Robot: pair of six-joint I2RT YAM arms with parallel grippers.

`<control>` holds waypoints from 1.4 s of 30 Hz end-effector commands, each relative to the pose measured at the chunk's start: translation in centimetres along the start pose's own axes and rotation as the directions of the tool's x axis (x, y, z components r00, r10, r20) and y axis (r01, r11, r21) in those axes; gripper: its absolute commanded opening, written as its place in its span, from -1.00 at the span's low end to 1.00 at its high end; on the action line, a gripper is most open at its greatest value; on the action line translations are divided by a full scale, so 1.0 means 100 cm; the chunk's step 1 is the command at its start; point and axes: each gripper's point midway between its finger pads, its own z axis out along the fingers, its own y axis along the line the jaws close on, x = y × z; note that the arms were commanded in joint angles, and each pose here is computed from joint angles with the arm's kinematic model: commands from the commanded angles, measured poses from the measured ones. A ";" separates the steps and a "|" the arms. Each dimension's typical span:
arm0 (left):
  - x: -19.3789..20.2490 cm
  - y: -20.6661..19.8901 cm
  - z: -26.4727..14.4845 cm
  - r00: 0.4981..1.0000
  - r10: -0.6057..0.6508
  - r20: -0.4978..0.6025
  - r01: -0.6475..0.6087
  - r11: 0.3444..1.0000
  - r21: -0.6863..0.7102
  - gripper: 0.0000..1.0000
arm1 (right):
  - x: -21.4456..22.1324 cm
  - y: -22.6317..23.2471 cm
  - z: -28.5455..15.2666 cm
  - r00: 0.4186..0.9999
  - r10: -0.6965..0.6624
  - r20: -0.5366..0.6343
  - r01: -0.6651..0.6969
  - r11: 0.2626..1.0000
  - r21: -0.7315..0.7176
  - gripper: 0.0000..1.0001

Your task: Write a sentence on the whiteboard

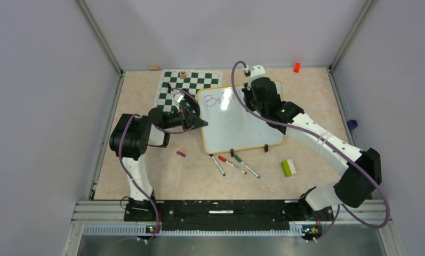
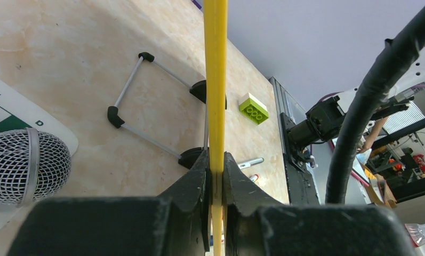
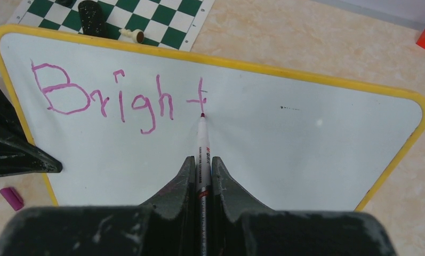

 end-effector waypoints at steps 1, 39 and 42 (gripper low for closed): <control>-0.010 -0.021 0.001 0.991 0.135 -0.001 -0.135 0.989 0.054 -1.00 | -0.007 -0.006 -0.014 0.999 0.029 0.025 -0.029 1.000 -0.008 -1.00; -0.010 -0.021 0.001 0.991 0.135 -0.001 -0.135 0.989 0.053 -1.00 | -0.032 -0.027 -0.018 0.996 0.039 0.084 -0.043 0.998 0.054 -1.00; -0.010 -0.021 0.002 0.991 0.134 -0.001 -0.134 0.990 0.053 -1.00 | -0.034 -0.028 -0.017 0.995 0.046 0.090 -0.051 0.997 0.053 -1.00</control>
